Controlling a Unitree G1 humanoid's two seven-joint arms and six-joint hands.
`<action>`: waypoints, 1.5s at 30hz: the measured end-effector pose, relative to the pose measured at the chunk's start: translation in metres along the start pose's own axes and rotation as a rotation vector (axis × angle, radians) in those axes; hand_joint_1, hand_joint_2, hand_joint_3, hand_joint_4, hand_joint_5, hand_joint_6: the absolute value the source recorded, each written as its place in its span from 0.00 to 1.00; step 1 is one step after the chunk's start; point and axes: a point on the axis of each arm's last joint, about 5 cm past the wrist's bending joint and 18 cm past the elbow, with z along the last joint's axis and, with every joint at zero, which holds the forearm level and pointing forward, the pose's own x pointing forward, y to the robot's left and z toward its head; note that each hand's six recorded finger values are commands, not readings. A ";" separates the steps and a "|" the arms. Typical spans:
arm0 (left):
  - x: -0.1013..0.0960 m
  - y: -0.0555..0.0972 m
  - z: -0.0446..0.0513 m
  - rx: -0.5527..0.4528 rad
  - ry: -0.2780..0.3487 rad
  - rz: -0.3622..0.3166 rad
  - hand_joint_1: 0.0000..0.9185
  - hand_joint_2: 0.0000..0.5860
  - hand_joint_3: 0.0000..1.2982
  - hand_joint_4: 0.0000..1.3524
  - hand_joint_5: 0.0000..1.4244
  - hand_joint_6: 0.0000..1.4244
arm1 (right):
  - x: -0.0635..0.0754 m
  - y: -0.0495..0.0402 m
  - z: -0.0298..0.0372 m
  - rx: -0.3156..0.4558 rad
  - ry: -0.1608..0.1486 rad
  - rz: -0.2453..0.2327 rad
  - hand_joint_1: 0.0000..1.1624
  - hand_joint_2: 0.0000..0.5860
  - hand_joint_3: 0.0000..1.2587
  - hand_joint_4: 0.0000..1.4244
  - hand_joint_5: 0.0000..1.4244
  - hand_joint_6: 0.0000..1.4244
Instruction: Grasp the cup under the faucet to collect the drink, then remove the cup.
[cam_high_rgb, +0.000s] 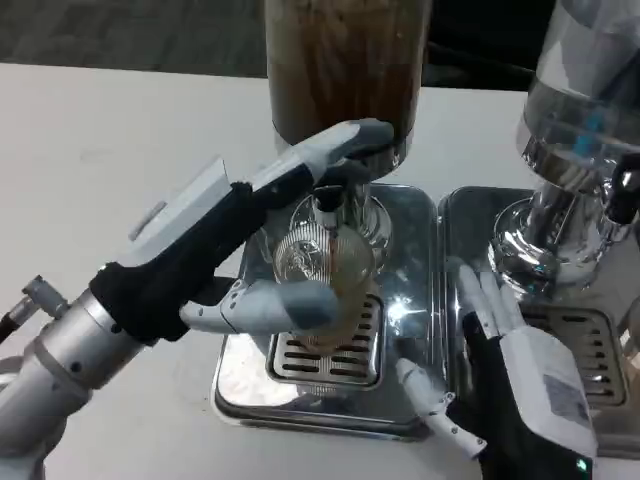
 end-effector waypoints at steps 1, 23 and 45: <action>0.000 0.000 0.0000 0.000 0.000 0.000 0.00 0.16 0.08 0.04 0.19 0.14 | 0.001 -0.0008 0.0000 0.010 -0.003 0.006 0.26 0.51 0.00 0.00 0.00 0.06; 0.001 -0.001 0.0011 0.007 -0.005 0.001 0.00 0.17 0.09 0.04 0.19 0.14 | 0.037 -0.0004 0.0103 0.063 -0.078 0.143 0.38 0.43 0.00 0.00 0.00 0.00; -0.001 -0.003 0.0032 0.008 0.001 0.022 0.00 0.18 0.10 0.04 0.19 0.14 | 0.055 0.0098 0.0128 0.154 -0.033 0.189 0.36 0.43 0.00 0.00 0.00 0.00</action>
